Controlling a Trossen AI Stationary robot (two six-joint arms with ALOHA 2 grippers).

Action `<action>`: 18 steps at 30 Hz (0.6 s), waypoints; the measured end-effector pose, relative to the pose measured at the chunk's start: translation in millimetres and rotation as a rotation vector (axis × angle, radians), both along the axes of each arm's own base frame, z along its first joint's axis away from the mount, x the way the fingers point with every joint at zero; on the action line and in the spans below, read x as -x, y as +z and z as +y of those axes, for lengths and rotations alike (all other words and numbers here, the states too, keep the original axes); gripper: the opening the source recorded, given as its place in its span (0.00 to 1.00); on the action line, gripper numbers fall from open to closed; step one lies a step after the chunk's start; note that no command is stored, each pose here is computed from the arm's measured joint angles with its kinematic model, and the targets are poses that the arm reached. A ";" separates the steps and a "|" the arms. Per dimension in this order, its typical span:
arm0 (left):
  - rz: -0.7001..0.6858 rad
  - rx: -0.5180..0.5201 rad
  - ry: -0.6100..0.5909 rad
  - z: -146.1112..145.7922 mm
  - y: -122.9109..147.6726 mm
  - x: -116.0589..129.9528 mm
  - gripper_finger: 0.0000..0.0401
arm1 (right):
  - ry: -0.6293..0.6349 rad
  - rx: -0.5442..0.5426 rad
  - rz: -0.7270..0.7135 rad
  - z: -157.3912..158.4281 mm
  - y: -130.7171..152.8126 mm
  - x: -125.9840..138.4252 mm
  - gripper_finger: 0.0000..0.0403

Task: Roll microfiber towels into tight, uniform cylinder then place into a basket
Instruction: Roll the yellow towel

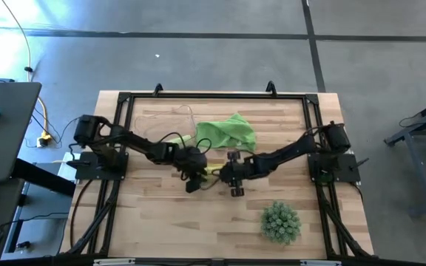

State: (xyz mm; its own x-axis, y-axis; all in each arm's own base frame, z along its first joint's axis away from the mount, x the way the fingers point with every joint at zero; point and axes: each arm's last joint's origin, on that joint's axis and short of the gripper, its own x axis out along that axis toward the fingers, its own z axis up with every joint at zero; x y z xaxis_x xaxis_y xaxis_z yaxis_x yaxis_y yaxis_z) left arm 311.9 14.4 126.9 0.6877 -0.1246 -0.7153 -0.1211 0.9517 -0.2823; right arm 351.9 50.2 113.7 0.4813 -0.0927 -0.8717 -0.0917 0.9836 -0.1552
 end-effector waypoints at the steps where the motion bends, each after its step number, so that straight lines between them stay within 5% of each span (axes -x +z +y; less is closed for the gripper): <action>1: -0.018 -0.037 -0.027 -3.2 3.6 0.0 0.36 | -0.021 -0.029 0.001 -3.6 0.0 -0.5 0.38; 9: -0.083 -0.431 -0.171 -36.9 16.2 0.2 0.36 | -0.087 -0.293 0.022 -33.5 0.1 -3.5 0.24; 18: 0.041 -0.713 -0.018 -48.3 -7.1 0.6 0.36 | -0.122 -0.538 0.033 -63.1 -0.5 -3.3 0.19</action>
State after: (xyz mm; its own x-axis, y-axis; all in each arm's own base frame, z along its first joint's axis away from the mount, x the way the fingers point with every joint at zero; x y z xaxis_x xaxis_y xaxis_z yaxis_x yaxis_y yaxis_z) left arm 311.3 -33.9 119.8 0.6610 0.3713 -0.6520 -0.1004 0.9049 0.4135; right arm 355.2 -12.9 113.1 0.4664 0.3169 -0.8259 0.0317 0.9271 0.3736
